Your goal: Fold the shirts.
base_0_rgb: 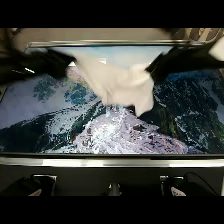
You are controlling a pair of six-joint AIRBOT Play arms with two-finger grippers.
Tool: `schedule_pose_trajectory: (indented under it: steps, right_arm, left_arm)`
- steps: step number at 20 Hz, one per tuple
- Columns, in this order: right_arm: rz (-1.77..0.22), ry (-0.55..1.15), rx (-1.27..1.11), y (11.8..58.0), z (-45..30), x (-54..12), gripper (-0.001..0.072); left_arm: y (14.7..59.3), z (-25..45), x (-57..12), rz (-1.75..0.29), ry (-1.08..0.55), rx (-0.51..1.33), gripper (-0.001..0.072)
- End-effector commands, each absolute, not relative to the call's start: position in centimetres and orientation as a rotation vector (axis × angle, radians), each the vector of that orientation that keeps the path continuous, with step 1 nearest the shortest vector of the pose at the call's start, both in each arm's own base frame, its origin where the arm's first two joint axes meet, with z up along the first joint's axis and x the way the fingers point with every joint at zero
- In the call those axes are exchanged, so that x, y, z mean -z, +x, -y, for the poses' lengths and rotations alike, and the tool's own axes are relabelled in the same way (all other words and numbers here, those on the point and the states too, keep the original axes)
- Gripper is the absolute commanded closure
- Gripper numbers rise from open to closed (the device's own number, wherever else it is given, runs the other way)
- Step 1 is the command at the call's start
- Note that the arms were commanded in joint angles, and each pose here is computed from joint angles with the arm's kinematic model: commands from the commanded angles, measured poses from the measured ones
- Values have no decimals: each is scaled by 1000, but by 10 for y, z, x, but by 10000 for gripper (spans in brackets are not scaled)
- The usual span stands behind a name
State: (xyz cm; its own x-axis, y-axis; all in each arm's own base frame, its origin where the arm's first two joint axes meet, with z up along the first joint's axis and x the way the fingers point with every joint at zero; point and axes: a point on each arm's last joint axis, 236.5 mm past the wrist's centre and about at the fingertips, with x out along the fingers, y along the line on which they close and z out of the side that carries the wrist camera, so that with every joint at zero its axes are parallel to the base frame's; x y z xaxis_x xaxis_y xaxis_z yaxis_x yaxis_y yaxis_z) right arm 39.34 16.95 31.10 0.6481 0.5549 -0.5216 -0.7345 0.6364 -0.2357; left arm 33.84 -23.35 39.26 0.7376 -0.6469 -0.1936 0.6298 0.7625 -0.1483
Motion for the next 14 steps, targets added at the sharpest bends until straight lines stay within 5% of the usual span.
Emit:
schedule_pose_trajectory:
  steps: [1,4,7,14]
  right_arm:
    - [18,-408,-550,297,-136,-482,691]
    - [15,-388,-566,248,-132,-489,691]
    - [-150,-368,-597,245,-131,-452,691]
    - [-1088,-345,-775,274,-128,-214,690]
  left_arm:
    - [244,176,-564,252,-213,693,678]
    - [223,184,-566,244,-235,759,678]
    - [237,198,-546,187,-216,769,678]
    - [358,209,-396,-160,-54,572,678]
